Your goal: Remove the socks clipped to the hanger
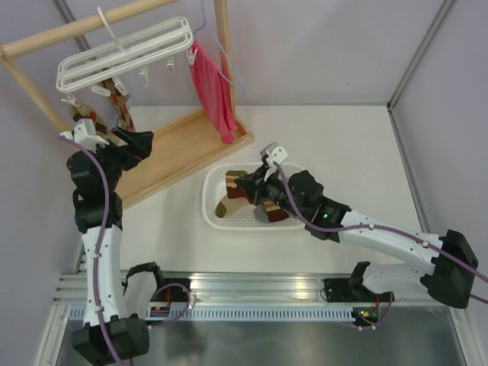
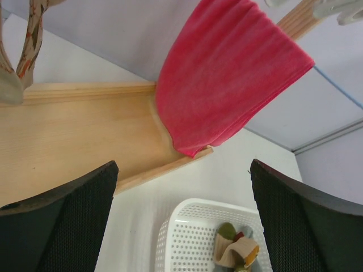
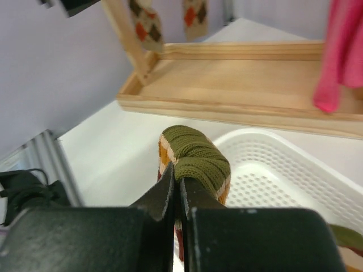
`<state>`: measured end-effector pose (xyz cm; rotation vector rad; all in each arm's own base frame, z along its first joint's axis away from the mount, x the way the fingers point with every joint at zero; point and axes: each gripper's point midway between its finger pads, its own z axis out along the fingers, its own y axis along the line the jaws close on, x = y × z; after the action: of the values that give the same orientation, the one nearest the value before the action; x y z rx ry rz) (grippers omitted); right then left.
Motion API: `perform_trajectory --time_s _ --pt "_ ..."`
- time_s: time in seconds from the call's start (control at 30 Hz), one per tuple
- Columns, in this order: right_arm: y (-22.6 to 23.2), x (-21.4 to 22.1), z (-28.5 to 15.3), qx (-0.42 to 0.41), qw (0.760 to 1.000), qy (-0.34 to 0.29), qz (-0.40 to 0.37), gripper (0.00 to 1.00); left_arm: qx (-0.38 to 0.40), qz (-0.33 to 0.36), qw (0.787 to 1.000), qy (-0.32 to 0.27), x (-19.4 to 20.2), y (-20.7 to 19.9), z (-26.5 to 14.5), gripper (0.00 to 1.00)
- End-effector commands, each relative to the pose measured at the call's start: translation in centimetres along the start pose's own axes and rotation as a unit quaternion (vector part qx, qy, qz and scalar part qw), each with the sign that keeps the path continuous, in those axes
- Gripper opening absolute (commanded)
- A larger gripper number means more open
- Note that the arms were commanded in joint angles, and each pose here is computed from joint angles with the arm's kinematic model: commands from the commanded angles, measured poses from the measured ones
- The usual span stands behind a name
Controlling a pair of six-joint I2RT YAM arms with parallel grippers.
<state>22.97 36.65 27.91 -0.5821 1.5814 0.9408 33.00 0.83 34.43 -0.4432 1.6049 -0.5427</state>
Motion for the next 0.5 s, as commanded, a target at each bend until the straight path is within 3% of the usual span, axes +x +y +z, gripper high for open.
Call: perform_trajectory --time_s 0.0,0.2,0.47 --pt "-4.2 -1.5 -2.6 0.118 0.992 -0.008 -0.043 0.01 -0.026 0.062 0.997 -0.023 0.8 0.5 -2.0 1.00" --pt "-7.0 -3.3 -5.1 0.181 0.982 -0.007 -0.056 0.01 -0.041 0.092 0.995 0.001 4.1 2.0 -2.7 1.00" --pt "-7.2 -0.7 -2.8 0.167 0.984 0.036 -0.044 0.01 -0.014 0.094 0.995 0.011 4.7 0.9 -3.1 1.00"
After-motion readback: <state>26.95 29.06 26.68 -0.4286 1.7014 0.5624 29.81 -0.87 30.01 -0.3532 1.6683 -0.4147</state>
